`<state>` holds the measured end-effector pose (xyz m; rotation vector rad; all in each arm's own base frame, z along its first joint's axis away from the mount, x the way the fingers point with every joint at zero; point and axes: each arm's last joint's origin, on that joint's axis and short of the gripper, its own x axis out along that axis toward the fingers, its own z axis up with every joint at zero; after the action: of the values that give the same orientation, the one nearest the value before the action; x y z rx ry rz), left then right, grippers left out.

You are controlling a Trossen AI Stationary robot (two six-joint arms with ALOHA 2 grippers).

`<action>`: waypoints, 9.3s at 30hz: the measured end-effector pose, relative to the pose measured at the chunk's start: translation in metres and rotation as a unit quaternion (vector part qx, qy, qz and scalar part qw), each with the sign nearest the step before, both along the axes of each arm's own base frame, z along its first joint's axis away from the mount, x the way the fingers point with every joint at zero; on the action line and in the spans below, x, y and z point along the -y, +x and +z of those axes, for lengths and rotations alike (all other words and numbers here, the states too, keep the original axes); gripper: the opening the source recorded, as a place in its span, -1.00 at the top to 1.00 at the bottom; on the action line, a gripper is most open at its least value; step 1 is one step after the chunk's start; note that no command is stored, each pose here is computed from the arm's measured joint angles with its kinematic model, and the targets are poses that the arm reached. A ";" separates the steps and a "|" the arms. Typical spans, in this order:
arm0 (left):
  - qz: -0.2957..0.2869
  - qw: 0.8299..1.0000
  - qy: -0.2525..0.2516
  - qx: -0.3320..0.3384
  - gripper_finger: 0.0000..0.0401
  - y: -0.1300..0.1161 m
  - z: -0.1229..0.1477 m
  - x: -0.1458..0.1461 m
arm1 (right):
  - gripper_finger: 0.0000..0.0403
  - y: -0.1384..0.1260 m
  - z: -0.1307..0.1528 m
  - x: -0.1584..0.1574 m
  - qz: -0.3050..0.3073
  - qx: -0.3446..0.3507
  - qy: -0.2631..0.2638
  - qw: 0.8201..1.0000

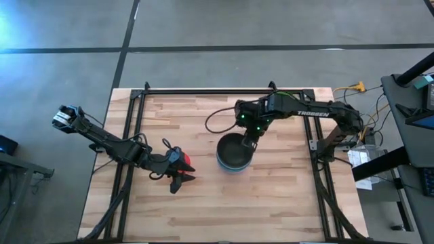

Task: Nest bowls inside each other
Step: Stack the black bowl on top of the violet bowl, then stack the small orange bowl on top of the black bowl, then adjust the stacked bowls

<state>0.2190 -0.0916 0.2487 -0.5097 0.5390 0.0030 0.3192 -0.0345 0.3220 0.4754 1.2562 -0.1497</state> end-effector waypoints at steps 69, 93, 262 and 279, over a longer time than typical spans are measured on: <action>0.160 0.887 -0.144 -0.408 0.98 -0.026 -0.078 -0.106 | 0.96 -0.121 0.017 -0.023 -0.149 0.119 -0.014 0.982; 0.058 0.977 -0.145 0.143 1.00 0.017 0.123 -0.115 | 0.96 -0.129 0.009 -0.022 -0.131 0.113 -0.040 0.984; 0.026 0.956 0.149 -0.251 0.14 0.168 0.118 -0.039 | 0.96 -0.209 -0.002 -0.025 -0.157 0.230 -0.076 0.958; 0.046 0.985 0.135 -0.101 0.14 0.208 0.107 -0.124 | 0.96 -0.208 -0.001 -0.024 -0.169 0.238 -0.070 0.954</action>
<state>0.4273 0.0322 0.3559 -0.2687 0.7012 0.2159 0.1109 -0.0101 0.3208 0.5617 0.6806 -0.3861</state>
